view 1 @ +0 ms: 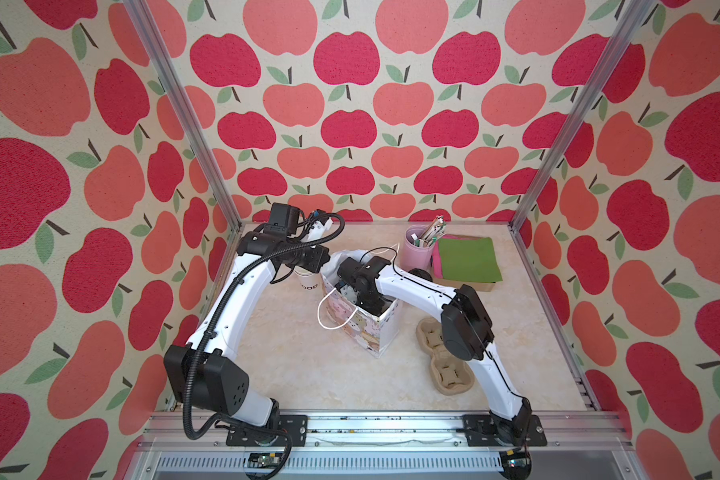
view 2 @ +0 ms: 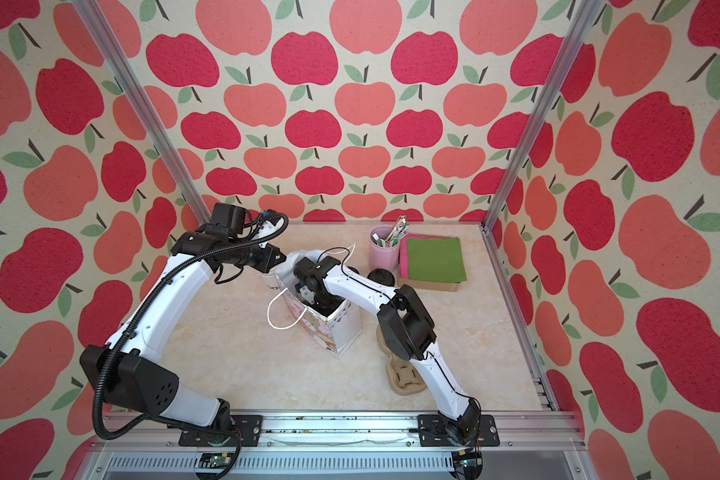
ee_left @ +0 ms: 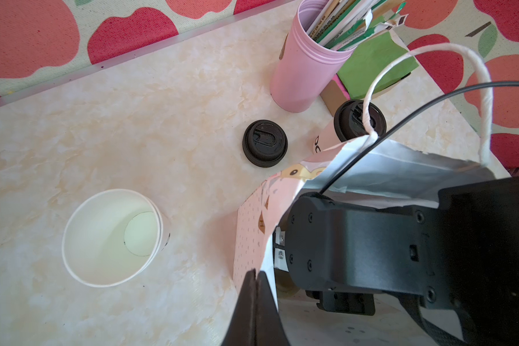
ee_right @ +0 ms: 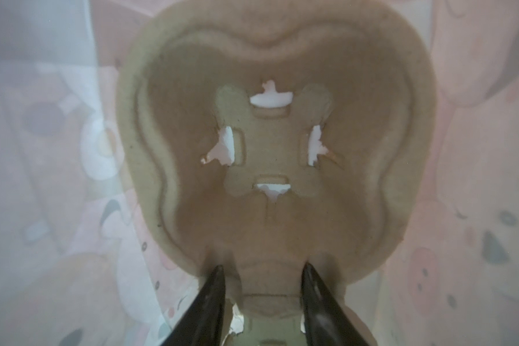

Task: Pack a coffee takeout order
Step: Place the cup tray in the takeout bag.

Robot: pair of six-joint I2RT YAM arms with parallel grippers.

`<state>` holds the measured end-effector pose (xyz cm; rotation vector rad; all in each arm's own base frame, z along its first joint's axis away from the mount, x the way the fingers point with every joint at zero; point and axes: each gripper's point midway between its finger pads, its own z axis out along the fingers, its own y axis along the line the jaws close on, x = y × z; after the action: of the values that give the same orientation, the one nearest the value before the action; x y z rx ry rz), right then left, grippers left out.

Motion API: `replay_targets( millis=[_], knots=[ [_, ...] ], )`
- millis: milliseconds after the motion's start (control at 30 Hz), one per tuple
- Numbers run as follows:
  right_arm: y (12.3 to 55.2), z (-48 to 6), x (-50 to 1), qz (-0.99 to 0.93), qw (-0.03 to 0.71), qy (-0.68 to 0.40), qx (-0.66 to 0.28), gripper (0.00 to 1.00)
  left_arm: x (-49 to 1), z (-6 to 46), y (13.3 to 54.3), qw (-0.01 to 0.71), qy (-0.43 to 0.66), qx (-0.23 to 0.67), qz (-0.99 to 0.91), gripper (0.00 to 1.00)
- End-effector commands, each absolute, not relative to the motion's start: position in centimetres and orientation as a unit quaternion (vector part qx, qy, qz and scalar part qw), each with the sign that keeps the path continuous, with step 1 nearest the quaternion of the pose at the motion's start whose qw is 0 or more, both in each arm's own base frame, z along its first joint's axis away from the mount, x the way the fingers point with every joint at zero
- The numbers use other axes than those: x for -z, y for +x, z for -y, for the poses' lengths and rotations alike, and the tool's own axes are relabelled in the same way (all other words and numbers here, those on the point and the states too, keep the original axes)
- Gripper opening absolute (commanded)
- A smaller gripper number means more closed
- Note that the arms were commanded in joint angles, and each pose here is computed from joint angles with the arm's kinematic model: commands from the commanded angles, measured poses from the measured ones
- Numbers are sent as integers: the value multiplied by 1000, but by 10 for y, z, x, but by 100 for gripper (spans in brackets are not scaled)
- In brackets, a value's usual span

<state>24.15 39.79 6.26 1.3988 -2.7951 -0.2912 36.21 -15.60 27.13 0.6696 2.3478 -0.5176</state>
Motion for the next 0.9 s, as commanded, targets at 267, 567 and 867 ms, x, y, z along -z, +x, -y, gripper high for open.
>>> replay_targets(
  millis=[267, 567, 867],
  knots=[
    [241, -406, -140, 880, -65, 450, 135, 56, -274, 150, 346, 311, 263, 164, -899, 0],
    [244, -407, -187, 867, -128, 456, 152, 63, -275, 151, 336, 307, 264, 155, -901, 0],
    [248, -407, -241, 849, -206, 452, 179, 75, -280, 146, 328, 313, 252, 145, -904, 0]
  ],
)
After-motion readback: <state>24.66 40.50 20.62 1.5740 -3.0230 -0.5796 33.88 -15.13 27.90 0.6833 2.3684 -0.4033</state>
